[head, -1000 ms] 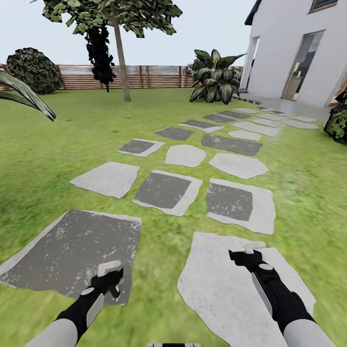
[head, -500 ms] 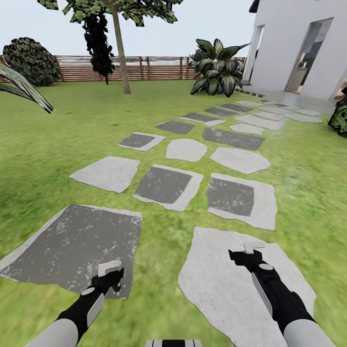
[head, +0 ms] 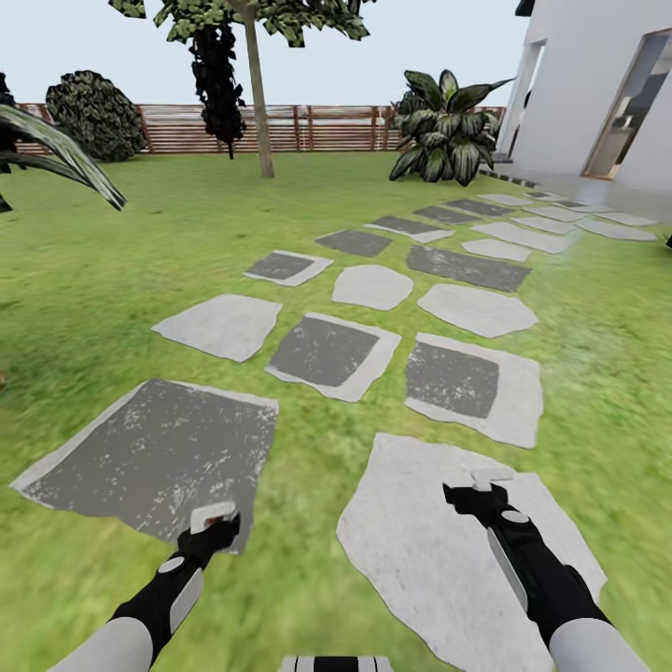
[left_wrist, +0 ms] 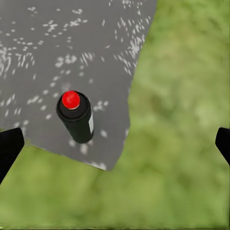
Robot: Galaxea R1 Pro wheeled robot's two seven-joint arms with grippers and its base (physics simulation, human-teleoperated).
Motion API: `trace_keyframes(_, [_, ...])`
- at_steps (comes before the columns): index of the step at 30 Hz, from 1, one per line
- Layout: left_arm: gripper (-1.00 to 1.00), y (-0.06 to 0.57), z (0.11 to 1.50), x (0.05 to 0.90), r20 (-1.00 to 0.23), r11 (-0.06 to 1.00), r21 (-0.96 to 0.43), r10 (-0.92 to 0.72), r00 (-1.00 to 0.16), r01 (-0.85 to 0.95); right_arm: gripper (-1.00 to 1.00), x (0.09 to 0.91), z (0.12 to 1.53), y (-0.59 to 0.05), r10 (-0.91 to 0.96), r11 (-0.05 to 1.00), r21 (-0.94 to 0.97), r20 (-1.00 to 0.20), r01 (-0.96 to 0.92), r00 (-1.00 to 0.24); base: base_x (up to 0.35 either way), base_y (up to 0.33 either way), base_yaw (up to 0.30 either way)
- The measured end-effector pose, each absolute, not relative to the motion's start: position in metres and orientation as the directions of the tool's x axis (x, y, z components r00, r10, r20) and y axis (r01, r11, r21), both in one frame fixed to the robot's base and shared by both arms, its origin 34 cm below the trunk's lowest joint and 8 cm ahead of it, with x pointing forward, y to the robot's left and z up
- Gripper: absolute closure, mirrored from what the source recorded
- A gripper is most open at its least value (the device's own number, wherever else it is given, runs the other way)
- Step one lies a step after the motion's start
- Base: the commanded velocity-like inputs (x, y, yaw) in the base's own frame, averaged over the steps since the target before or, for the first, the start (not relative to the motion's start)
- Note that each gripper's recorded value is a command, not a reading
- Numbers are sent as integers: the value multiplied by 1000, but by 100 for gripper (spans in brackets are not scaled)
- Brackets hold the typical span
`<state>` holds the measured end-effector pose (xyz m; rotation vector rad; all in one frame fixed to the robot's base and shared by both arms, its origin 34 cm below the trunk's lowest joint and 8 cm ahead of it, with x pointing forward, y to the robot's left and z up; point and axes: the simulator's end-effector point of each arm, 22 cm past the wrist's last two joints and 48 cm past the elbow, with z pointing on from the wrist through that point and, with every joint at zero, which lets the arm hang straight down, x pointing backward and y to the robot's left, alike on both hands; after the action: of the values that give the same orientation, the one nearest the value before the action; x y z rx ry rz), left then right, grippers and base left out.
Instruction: In the garden, pick up the pesticide atomizer on the floor and spray pesticide onto both trees until each tree trunk is fully covered.
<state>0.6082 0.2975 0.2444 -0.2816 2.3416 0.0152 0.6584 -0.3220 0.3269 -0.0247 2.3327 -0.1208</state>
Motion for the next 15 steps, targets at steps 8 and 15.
trace_keyframes(8, [-100,298,241,606,-696,975,-73,-200,-689,-210,-100,657,323,-322,-55,995,-95,-714,19,-698,125,-208,227])
trace_keyframes(15, [-100,297,237,604,-692,975,-72,-201,-693,-211,-100,656,319,-322,-55,995,-95,-710,18,-702,301,-93,227])
